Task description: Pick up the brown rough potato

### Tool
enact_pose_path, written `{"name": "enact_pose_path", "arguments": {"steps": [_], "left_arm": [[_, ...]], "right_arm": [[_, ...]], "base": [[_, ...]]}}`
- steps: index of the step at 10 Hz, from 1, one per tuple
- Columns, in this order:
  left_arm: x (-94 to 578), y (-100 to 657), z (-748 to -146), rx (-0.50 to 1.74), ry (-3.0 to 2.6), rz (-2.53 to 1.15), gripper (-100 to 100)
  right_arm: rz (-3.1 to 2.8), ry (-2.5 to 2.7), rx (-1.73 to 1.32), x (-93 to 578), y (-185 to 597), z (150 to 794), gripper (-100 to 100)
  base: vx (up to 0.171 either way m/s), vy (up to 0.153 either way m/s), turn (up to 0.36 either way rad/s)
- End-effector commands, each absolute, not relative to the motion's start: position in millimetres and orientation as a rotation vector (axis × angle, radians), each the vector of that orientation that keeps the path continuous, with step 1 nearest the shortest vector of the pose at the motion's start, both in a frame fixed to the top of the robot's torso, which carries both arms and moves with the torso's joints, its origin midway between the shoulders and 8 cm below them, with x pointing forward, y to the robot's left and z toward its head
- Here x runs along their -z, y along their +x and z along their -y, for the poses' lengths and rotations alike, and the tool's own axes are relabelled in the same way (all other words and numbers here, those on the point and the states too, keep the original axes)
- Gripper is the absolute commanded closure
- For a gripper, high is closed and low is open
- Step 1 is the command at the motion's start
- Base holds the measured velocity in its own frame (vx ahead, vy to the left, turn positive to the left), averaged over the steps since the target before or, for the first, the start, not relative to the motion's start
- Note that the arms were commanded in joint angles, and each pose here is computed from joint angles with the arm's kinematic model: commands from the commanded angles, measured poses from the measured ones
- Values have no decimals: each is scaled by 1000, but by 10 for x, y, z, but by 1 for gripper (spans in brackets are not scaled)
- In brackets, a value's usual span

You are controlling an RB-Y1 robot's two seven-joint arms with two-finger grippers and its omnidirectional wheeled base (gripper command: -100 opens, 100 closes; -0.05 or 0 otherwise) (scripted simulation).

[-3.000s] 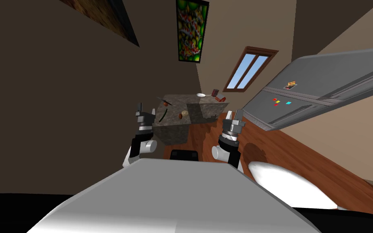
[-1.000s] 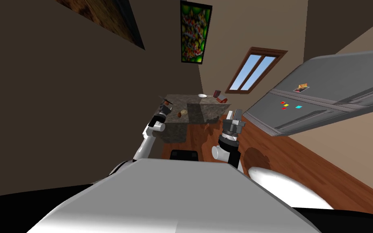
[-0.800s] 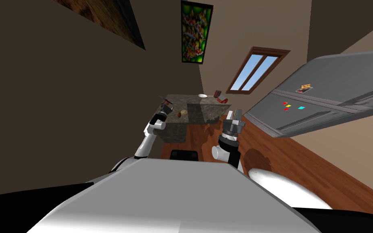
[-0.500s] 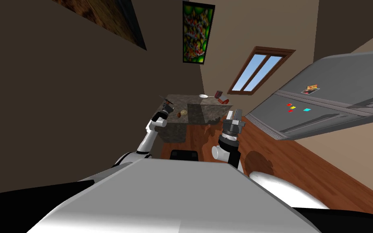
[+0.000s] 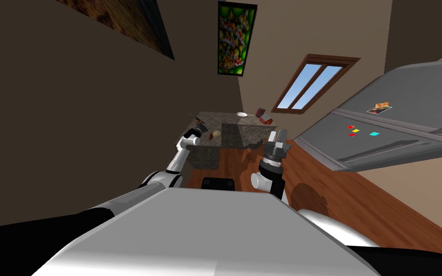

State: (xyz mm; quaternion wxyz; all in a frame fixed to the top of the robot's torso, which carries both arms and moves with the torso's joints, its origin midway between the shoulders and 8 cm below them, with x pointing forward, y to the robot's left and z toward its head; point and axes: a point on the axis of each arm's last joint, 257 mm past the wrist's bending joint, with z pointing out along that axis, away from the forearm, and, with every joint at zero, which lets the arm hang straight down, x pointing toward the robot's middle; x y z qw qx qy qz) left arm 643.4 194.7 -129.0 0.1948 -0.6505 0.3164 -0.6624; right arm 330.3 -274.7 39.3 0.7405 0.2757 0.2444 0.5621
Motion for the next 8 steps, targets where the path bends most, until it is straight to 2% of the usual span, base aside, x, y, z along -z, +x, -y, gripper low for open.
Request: {"name": "enact_pose_path", "arguments": {"steps": [1,8], "left_arm": [[1363,6536,-1885,1844,-1910,-887,-100],[1702,6810,-1712,1721,-2182,-889,-100]], "right_arm": [[-536,605,-1233,-393,3303,2747,0],[-536,605,-1233,-393,3303,2748,0]], "base": [[12,-89,108],[29,-93,89]]}}
